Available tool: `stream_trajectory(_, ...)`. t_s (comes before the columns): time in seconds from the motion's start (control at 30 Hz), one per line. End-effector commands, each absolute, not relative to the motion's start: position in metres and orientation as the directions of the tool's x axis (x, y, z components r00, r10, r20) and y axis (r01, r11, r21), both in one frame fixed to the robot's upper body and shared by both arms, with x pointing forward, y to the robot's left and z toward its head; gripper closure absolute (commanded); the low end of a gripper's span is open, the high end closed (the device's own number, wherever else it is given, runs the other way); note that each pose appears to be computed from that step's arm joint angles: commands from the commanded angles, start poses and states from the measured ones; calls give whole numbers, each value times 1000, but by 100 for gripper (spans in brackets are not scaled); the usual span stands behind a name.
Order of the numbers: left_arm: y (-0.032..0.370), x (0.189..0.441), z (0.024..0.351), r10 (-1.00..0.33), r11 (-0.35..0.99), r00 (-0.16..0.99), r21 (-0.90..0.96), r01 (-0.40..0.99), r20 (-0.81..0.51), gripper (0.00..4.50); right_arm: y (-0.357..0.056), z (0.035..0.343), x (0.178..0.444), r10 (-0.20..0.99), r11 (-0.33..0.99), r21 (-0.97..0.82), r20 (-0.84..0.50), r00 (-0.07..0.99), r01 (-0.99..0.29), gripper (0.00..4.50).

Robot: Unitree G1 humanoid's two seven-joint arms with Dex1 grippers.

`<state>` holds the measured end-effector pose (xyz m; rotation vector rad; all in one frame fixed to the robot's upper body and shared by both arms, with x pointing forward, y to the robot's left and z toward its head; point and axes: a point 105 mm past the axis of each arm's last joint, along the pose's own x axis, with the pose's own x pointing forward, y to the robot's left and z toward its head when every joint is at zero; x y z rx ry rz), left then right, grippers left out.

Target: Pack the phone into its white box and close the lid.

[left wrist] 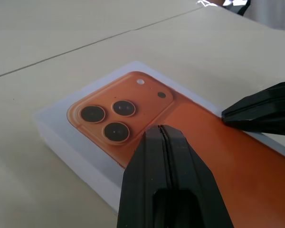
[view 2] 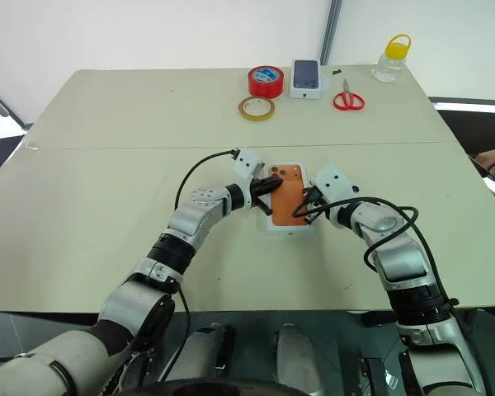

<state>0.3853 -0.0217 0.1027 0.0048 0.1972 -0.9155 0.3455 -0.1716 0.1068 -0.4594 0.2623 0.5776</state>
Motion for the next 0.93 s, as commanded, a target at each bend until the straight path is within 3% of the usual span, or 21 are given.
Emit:
stream_trajectory(0.03, -11, 389, 106, -782, 623, 604, -160, 765, -154, 450, -173, 96, 345, 451, 756, -300, -406, 795, -582, 447)
stream_trajectory(0.07, -9, 390, 112, -789, 615, 601, -178, 768, -128, 450, -173, 100, 346, 460, 766, -279, -392, 797, -580, 447)
stream_trajectory(0.17, -3, 392, 134, -800, 596, 599, -172, 784, -43, 324, -172, 121, 352, 496, 795, -218, -306, 813, -567, 368)
stream_trajectory(0.37, 53, 384, 173, -805, 592, 591, 0, 806, 49, 27, -173, 162, 346, 578, 761, -231, -182, 795, -606, 78)
stream_trajectory(0.4, 65, 380, 171, -804, 594, 594, 27, 804, 29, 0, -174, 165, 343, 589, 751, -243, -174, 789, -614, 33)
stream_trajectory(0.67, 169, 341, 147, -740, 666, 667, 40, 745, -87, 0, -198, 162, 315, 636, 699, -255, -206, 744, -668, 33)
stream_trajectory(0.93, 225, 300, 131, -653, 748, 735, 1, 664, -182, 0, -228, 154, 300, 609, 697, -251, -286, 740, -671, 33)
